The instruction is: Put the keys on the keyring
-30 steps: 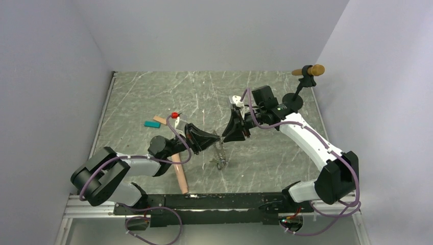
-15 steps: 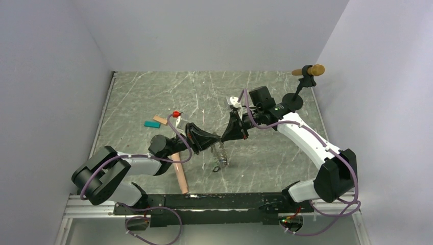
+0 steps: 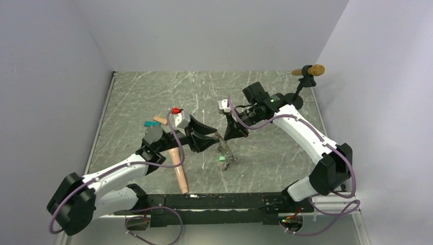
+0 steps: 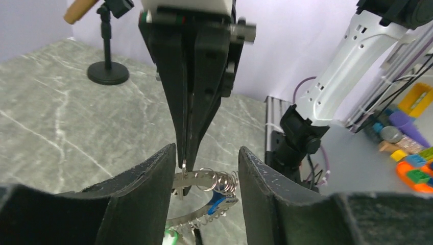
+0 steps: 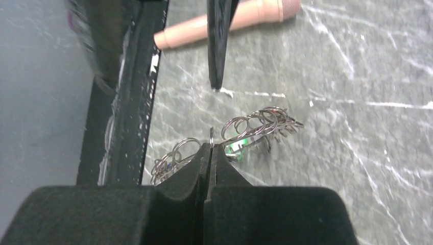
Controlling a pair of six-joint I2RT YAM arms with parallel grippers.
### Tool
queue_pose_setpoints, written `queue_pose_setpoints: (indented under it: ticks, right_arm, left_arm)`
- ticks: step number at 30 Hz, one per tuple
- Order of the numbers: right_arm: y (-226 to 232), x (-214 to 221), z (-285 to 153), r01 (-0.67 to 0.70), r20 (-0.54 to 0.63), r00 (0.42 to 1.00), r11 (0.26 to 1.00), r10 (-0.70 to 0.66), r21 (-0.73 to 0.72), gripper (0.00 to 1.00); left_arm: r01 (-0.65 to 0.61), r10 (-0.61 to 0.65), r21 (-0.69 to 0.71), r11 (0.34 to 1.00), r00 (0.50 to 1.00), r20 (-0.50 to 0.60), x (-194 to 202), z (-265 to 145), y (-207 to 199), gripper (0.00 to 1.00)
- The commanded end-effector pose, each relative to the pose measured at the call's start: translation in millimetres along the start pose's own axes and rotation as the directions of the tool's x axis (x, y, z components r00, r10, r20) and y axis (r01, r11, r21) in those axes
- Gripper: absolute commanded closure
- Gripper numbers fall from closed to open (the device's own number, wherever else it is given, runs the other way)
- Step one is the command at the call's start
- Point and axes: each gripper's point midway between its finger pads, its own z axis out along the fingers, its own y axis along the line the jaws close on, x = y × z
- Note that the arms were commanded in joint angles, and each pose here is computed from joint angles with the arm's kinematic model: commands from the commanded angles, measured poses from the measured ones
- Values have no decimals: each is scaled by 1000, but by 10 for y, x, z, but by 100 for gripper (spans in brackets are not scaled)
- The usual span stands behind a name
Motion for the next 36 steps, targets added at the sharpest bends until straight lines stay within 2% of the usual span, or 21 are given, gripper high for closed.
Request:
queue_pose_setpoints:
  ticks: [1,6,8,17,36]
  right_arm:
    - [-30,65,-93,64,-119,991,997,-57,50,100]
    - [-75,106,-87,48,-156,987,997,-37,66,100]
    - [-74,111,-85,46,-159,987,997,-35,63,100]
    - [-38,94,-69,41,-144,989,998,-34,41,100]
    - [-1,80,-45,33,-127,991,999,-31,15,100]
  left_arm:
    - [-124,102,-76,989,964,-244,217,-78,155,47]
    - [-181,143,-66,981,915,-377,366,32,134,47]
    - [-201,156,-74,977,905,-396,380,95,148,47]
    - [-219,168,-87,972,904,-393,407,256,186,48]
    - [-192,154,-67,979,915,-372,428,400,188,68]
